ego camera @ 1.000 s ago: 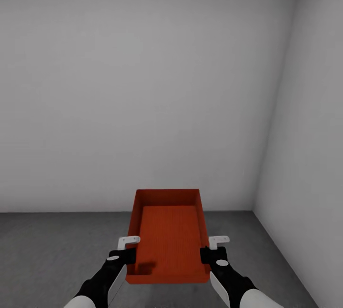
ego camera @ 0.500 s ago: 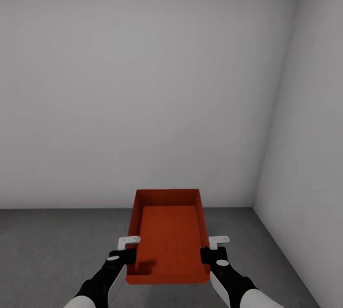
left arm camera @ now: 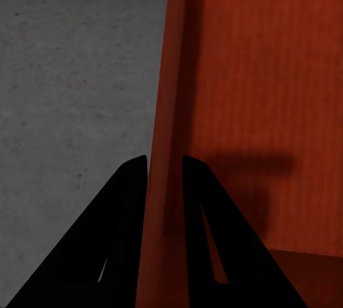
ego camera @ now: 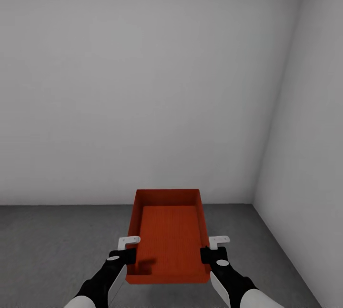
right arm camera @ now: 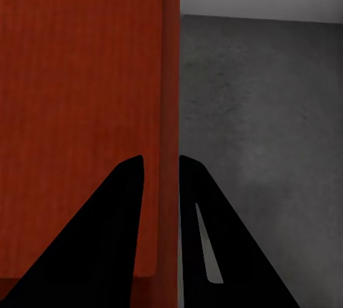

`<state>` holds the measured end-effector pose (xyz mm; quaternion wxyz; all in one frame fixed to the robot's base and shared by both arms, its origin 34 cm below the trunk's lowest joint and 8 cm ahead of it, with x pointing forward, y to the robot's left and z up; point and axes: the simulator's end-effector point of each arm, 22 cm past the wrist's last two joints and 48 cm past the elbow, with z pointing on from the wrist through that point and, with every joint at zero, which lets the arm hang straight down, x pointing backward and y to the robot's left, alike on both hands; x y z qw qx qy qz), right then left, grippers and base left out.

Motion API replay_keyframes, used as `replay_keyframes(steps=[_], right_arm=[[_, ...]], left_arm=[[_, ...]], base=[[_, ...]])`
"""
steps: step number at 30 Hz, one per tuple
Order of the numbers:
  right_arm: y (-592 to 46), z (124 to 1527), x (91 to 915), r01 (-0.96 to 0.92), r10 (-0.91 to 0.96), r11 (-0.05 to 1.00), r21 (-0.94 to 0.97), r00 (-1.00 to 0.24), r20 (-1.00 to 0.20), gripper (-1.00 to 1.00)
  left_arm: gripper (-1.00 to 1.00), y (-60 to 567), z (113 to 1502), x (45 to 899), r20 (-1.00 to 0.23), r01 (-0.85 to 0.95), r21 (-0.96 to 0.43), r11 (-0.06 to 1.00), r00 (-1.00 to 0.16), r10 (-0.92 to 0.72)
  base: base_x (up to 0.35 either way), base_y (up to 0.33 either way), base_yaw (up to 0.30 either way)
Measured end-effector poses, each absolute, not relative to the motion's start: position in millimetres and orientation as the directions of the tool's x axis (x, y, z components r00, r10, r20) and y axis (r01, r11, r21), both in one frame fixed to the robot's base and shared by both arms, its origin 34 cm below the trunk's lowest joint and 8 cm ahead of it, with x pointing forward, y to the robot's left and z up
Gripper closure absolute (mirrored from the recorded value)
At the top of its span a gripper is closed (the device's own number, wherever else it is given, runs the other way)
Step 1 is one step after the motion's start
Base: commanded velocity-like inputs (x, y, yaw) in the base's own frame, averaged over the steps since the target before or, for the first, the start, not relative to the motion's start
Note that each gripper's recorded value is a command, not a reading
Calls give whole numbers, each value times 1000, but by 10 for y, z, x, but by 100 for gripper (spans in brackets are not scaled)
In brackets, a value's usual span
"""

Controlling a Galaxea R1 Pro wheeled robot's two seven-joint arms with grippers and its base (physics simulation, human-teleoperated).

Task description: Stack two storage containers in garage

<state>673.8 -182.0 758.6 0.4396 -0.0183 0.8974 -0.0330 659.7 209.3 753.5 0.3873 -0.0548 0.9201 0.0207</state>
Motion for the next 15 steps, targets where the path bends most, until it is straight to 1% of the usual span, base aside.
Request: replay_keyframes(steps=[15], right_arm=[[-1821,7390,6705,-6,-62,997,-75,-632,-772,100]], left_arm=[[100,2095,7342,6562,-697,-117,-2,993,-712,-85]], base=[[0,0,0]])
